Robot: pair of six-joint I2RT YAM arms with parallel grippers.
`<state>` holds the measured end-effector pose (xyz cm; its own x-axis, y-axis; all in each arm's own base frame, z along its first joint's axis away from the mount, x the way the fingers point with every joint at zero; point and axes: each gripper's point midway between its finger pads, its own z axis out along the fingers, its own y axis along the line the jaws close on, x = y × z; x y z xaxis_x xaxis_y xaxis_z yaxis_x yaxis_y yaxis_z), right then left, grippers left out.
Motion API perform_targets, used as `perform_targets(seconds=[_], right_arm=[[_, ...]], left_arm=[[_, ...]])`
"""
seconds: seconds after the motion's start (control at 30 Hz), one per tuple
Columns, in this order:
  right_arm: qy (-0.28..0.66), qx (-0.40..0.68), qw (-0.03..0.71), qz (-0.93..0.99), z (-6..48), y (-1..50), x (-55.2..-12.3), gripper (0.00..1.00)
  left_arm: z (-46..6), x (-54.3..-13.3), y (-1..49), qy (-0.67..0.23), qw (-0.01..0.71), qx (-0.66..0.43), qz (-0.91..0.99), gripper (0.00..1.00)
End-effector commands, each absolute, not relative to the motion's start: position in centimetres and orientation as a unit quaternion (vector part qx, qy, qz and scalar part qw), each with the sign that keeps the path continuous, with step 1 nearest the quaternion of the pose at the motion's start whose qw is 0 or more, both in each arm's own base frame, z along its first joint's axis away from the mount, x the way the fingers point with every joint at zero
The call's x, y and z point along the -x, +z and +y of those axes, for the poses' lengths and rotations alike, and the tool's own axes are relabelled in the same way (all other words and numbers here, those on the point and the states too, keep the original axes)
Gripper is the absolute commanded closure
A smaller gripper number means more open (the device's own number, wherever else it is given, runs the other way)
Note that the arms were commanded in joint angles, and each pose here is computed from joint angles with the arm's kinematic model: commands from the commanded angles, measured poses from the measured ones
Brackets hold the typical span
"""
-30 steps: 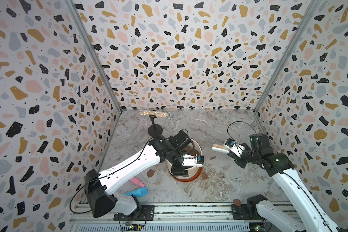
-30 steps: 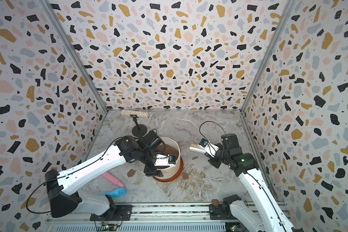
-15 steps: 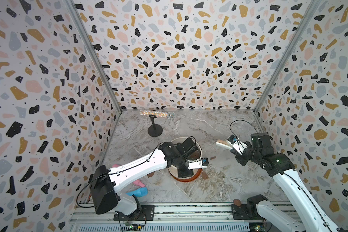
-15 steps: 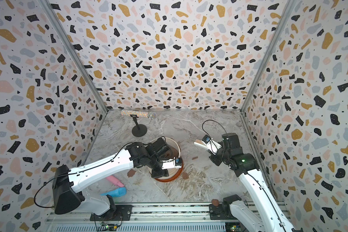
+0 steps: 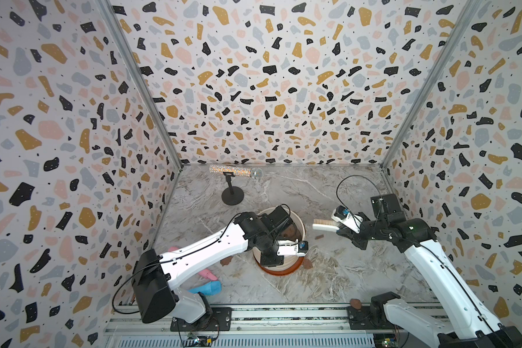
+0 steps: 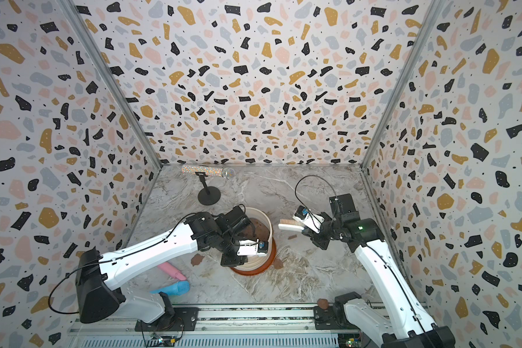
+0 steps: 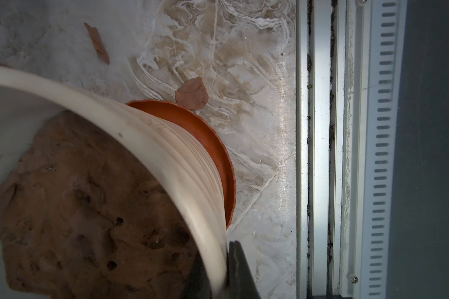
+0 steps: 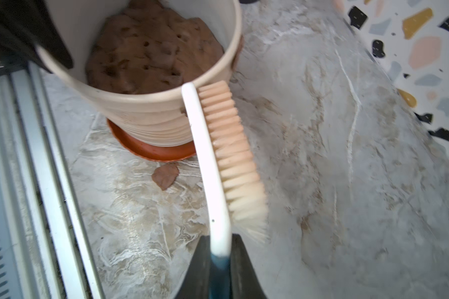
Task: Scrub the dried mud off the ceramic pot
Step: Rotate the pot on the tray, then brush off the soil from the pot.
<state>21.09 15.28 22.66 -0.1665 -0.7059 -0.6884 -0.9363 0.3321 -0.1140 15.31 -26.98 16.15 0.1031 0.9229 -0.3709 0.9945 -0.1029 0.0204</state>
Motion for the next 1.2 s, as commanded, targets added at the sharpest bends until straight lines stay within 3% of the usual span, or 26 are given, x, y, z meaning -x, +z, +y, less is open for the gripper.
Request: perform_targets(seconds=[0.0,0.3,0.53,0.67,0.87,1.17], right_arm=[[0.271,0.615,0.318,0.668,17.3,24.8,-16.5,1.00],[0.309,0.686,0.269,0.601,19.3,23.3,-13.4,1.00],[0.280,0.737,0.245,0.564,21.1,21.5,-13.7,1.00],[0.281,0.739,0.254,0.557,22.5,21.3,-14.6,1.00],[0.286,0.744,0.247,0.550,24.3,21.1,-15.8,1.00],[0.292,0.722,0.213,0.590,25.7,19.3,-18.6,1.00]], left_arm=[[-23.4,-14.5,17.4,-0.148,0.111,-0.791,0.583,0.97],[-14.9,-14.5,15.9,-0.103,0.010,-0.892,0.440,0.95],[-12.1,-18.3,14.8,-0.031,-0.015,-0.917,0.398,0.82],[-14.0,-19.4,17.2,-0.039,0.041,-0.904,0.423,0.58],[-18.2,-16.4,22.3,-0.159,0.141,-0.855,0.474,0.37],[-23.0,-15.0,20.2,-0.193,0.160,-0.785,0.567,0.34]])
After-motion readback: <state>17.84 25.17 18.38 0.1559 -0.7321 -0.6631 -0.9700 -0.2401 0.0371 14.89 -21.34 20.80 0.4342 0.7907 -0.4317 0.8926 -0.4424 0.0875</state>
